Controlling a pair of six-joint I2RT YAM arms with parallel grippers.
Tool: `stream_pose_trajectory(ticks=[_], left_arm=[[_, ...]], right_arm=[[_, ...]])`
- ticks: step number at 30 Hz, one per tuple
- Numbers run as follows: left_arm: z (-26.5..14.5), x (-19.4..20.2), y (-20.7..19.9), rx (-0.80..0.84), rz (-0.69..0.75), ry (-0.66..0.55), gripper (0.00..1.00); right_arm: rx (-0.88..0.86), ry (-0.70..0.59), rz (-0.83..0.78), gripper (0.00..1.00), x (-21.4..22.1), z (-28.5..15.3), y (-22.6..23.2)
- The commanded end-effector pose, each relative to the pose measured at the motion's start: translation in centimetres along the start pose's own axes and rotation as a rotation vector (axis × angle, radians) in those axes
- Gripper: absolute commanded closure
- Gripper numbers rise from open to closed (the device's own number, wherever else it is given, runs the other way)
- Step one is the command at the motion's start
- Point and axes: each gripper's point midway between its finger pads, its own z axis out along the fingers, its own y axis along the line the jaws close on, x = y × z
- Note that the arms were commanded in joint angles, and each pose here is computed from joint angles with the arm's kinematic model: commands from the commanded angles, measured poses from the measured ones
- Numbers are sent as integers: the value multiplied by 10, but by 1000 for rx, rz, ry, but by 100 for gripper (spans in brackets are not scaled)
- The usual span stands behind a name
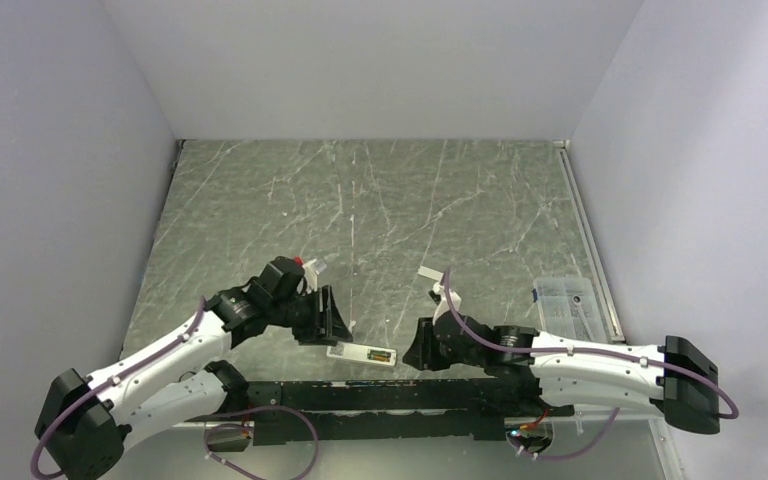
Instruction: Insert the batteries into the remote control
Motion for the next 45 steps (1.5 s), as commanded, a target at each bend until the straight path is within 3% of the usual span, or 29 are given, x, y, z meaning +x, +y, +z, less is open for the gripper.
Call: stream_pose_trajectory(ticks=[1, 23, 40, 45], left_arm=[[0, -7, -29, 87, 51, -11, 46], [45, 9, -35, -18, 127, 58, 52], [69, 15, -30, -83, 164, 97, 68], [67, 12, -26, -111, 170, 79, 69]], right_arm=[[-85, -46, 157, 68, -6, 1, 15], [-108, -103, 313, 68, -6, 20, 7], [-89, -97, 336, 68, -4, 30, 4], [-84, -89, 338, 68, -1, 32, 2]])
